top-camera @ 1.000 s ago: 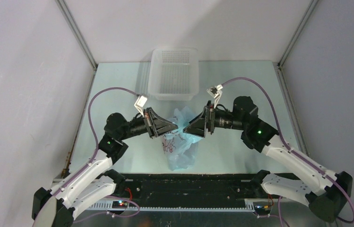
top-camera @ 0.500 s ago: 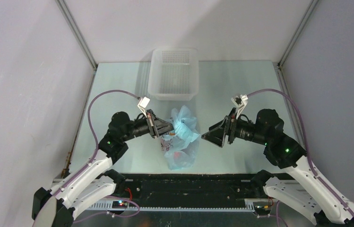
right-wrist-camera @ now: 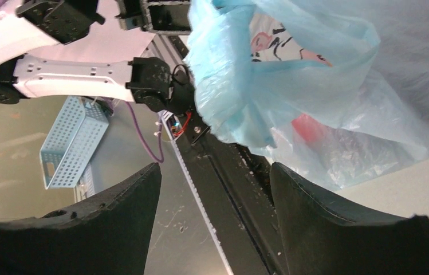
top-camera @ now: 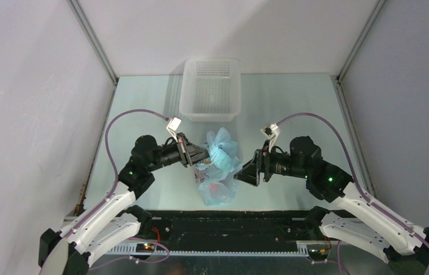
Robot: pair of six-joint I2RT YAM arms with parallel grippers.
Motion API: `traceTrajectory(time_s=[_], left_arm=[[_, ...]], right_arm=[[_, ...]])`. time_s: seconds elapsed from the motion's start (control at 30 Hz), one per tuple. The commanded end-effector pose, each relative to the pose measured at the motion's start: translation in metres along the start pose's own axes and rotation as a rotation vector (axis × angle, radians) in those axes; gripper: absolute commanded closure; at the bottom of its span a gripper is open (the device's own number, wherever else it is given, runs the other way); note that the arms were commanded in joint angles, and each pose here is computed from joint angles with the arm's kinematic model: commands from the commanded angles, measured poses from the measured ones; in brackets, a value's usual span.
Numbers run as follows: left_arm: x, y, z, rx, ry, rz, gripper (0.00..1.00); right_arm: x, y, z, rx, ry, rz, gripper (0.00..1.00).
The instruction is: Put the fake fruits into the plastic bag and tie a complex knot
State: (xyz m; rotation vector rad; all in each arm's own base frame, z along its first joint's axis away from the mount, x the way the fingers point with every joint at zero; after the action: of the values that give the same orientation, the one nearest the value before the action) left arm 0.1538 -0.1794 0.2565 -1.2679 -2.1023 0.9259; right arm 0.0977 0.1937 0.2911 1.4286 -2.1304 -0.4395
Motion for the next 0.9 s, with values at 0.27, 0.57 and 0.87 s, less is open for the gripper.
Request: traceTrajectory(time_s=[0.27, 0.57, 0.87], left_arm=[[0.002, -0.017, -0.017, -0.069, -0.042, 0.042, 1.00], [0.001, -0.016, -0.017, -0.066, -0.045, 0.040, 1.00], [0.011, -0.015, -0.032, -0.114, -0.156, -0.079, 1.00]], right_arm=[[-0.021, -0.019, -0.022, 0.079, -0.064, -0.053, 0.47], [-0.027, -0.021, -0.017, 0.077, -0.023, -0.081, 0.66], [-0.030, -0.036, -0.015, 0.077, -0.026, 0.039, 1.00]])
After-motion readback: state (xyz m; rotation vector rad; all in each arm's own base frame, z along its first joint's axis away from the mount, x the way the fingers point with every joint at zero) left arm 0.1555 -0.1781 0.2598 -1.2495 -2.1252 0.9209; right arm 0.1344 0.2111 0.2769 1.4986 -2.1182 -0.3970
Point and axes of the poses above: each gripper's point midway between its finger pads, its own x axis back along the fingers, its own y axis along the line the jaws close on, z = x × y, the point moved 8 cm from there along x, back along the fingers, and after that the axes turned 5 degrees about x, right-handed, at the moved point
